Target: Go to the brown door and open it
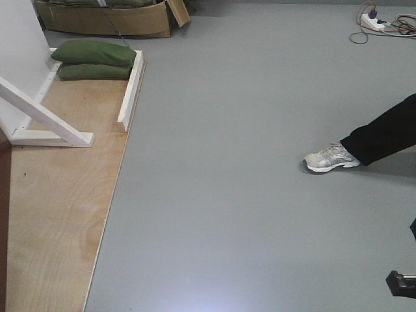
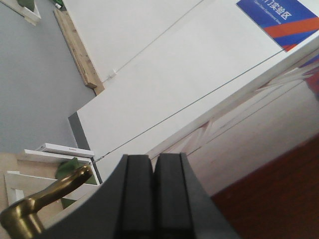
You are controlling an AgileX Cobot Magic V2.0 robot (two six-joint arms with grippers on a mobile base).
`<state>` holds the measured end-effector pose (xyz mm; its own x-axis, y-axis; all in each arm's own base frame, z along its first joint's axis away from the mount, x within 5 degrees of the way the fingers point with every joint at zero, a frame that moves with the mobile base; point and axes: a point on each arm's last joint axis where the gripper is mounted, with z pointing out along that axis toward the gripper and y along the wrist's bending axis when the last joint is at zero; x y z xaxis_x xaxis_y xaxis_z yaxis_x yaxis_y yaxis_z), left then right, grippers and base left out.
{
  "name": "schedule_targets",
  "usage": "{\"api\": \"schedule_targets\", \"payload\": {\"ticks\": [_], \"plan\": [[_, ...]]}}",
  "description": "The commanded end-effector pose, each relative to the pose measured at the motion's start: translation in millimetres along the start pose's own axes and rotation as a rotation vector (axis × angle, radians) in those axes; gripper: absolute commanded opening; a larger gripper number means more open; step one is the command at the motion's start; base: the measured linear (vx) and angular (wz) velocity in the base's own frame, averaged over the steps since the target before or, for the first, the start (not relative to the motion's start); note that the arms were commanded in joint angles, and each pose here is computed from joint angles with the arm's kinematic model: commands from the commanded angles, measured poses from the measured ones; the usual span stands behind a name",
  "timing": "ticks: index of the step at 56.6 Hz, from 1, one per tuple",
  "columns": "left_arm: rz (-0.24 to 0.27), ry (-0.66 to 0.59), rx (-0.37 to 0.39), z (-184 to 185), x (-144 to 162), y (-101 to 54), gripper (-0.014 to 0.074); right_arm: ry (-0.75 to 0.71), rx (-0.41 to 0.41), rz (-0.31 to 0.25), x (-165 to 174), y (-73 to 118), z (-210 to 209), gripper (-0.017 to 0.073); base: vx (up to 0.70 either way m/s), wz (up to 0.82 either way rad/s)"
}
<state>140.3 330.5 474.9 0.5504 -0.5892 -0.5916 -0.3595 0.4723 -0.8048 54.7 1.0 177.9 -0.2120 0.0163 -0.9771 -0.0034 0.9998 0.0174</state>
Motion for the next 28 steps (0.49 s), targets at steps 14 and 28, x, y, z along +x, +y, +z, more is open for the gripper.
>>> {"api": "schedule_targets", "payload": {"ticks": [14, 28], "plan": [[0.003, 0.042, 0.227, -37, 3, -70.4, -0.0003, -0.087, 0.008, -0.005, -6, -0.6, -1, 0.0, 0.0, 0.0], [0.013, 0.135, 0.265, -39, 11, -73.7, -0.0003, -0.087, 0.008, -0.005, -6, -0.6, -1, 0.0, 0.0, 0.0]]}}
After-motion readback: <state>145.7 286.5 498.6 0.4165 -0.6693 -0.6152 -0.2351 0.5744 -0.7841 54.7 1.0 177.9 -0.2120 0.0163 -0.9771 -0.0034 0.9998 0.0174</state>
